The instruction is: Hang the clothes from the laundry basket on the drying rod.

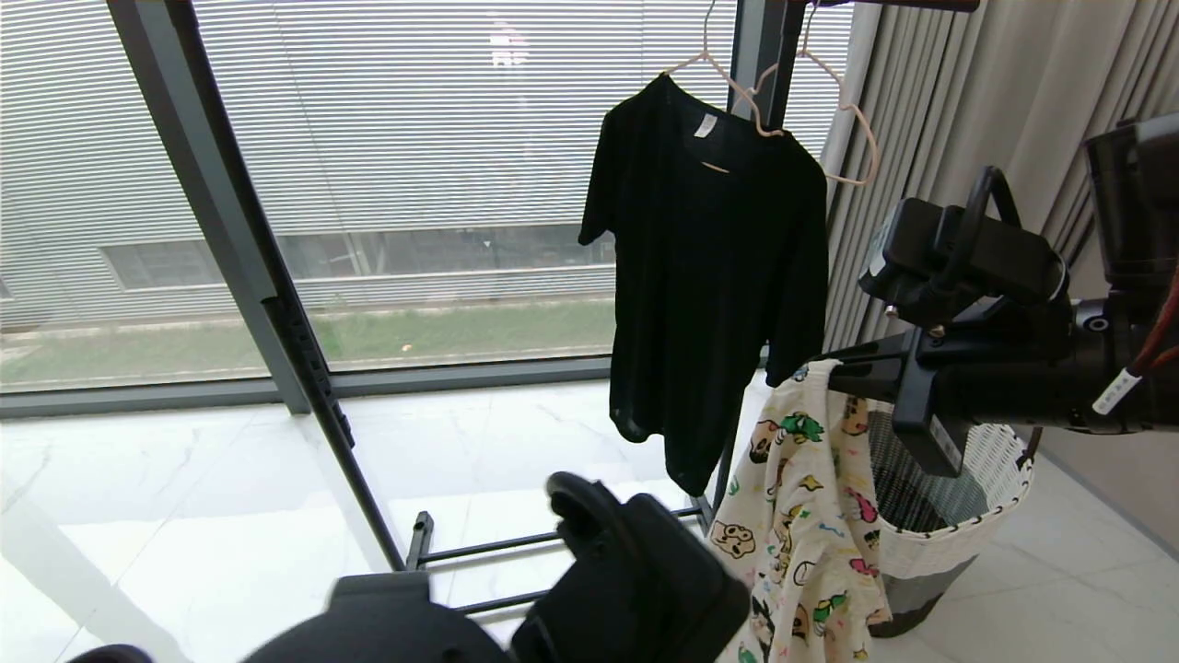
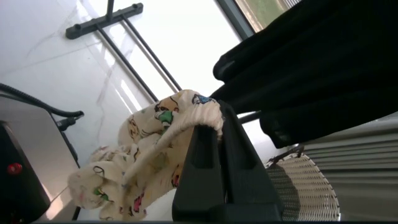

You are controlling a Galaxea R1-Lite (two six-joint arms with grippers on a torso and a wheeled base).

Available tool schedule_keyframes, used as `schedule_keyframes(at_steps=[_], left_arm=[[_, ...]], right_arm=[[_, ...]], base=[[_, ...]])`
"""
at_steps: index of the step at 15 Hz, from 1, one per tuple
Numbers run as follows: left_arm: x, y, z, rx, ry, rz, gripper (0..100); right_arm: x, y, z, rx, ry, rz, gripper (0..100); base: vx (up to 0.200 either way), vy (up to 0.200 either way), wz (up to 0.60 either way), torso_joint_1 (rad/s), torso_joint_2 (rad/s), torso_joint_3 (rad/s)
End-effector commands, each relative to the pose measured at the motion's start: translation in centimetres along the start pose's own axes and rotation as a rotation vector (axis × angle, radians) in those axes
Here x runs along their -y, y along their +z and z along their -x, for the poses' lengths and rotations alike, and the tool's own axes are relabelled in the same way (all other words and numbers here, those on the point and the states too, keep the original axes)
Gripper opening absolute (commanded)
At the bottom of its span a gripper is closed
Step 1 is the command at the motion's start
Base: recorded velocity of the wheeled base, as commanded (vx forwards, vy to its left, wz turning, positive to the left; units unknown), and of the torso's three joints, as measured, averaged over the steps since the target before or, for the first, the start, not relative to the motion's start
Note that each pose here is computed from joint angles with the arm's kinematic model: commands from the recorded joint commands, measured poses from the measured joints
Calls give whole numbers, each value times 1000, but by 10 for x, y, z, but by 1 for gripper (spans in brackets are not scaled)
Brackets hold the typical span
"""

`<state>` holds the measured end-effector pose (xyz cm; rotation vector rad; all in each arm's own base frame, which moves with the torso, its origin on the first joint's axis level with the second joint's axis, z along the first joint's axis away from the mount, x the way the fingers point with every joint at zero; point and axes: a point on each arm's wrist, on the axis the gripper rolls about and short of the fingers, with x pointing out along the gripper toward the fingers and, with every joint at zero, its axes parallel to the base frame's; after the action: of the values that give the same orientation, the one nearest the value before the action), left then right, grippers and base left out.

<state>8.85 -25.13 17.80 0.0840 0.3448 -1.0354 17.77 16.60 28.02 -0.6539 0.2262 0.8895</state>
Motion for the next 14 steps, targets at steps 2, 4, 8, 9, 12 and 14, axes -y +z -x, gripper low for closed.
schedule_keyframes(at_steps=[2, 4, 8, 9, 12, 14], left_arm=[[21, 14, -73, 41, 144, 120, 100], [12, 7, -93, 40, 263, 141, 100], [-16, -4, -107, 29, 465, 140, 100], [-18, -5, -106, 23, 476, 135, 100], [-23, -22, -103, -33, 516, 102, 100], [-31, -35, -105, -74, 588, 65, 100]], right_arm=[[0, 2, 4, 12, -5, 2, 0], [1, 2, 5, 19, -11, 2, 0], [0, 7, 3, 50, -18, 10, 0], [0, 8, 3, 55, -19, 11, 0], [0, 15, 4, 79, -17, 18, 0], [-3, 18, 3, 87, -8, 25, 0]], base=[[0, 0, 0, 0, 0, 0], [0, 0, 0, 0, 0, 0], [0, 0, 0, 0, 0, 0], [0, 0, 0, 0, 0, 0], [0, 0, 0, 0, 0, 0], [0, 0, 0, 0, 0, 0]])
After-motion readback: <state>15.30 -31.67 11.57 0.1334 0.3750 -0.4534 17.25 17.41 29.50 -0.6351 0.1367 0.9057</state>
